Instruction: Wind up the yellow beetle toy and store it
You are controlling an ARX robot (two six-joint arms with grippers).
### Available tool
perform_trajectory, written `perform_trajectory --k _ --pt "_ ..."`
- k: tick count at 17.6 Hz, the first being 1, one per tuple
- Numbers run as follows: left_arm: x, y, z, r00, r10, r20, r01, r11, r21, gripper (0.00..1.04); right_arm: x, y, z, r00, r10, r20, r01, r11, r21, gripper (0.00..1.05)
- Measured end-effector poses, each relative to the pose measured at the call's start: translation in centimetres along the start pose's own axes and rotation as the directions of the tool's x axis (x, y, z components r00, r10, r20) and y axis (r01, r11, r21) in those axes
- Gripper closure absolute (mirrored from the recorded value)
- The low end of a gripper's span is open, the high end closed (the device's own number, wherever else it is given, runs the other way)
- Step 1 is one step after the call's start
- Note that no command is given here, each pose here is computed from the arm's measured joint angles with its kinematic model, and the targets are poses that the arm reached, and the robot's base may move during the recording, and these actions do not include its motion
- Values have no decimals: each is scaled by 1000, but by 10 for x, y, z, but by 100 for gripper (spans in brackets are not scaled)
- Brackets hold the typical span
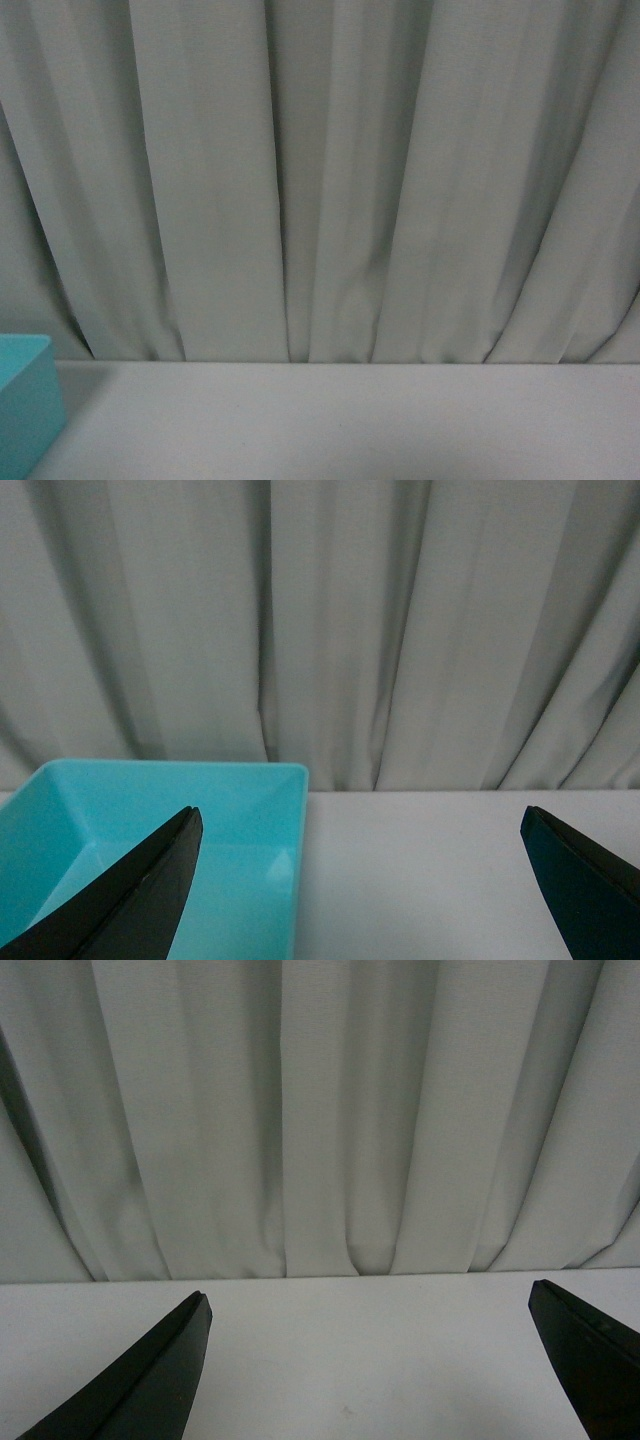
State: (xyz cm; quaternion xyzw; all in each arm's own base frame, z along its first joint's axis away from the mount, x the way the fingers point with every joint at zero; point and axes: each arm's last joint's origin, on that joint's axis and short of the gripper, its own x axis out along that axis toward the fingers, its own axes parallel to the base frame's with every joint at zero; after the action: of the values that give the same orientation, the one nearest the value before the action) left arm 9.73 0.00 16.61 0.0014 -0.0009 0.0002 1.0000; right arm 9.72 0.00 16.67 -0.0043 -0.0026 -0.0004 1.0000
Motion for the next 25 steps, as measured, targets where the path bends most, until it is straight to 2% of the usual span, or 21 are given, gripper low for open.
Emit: perform_trajectory --k 9,10,11,12,13,15,16,18,19,20,21,23,25 --pt "0 0 0 1000 0 2 0 1000 0 7 0 0 0 1000 0 -2 0 1000 0 7" --pt "0 0 0 1000 0 2 0 1000 0 7 5 2 11 982 -160 96 157 987 35 7" --pt "0 0 0 1000 -1 2 1 1000 0 7 11 8 19 944 -307 124 300 951 72 7" --pt "0 0 0 1000 0 3 0 1000 0 7 21 3 20 850 -515 107 511 857 66 7" --pt "0 0 0 1000 1 2 -1 1000 0 7 31 -4 26 777 -619 113 617 785 64 7" --pt "0 0 0 1000 -2 2 2 1000 0 7 69 -2 61 849 -485 211 487 872 46 7" --pt "0 0 0 1000 2 3 -2 1000 0 7 91 -2 68 896 -395 203 405 914 -11 7" --pt "0 0 0 1000 0 3 0 1000 0 7 131 2 61 980 -184 79 193 974 -122 7" --pt "0 0 0 1000 0 3 0 1000 0 7 149 7 63 998 -33 46 40 985 -166 7" --pt "0 0 0 1000 0 3 0 1000 0 7 162 13 71 994 103 29 -95 976 -194 7" --pt "0 0 0 1000 0 3 0 1000 0 7 174 22 80 965 262 -6 -256 936 -240 7" --pt "0 0 0 1000 0 3 0 1000 0 7 182 37 79 857 502 -118 -513 810 -284 7" --pt "0 0 0 1000 0 2 0 1000 0 7 180 50 67 672 684 -282 -740 623 -254 7"
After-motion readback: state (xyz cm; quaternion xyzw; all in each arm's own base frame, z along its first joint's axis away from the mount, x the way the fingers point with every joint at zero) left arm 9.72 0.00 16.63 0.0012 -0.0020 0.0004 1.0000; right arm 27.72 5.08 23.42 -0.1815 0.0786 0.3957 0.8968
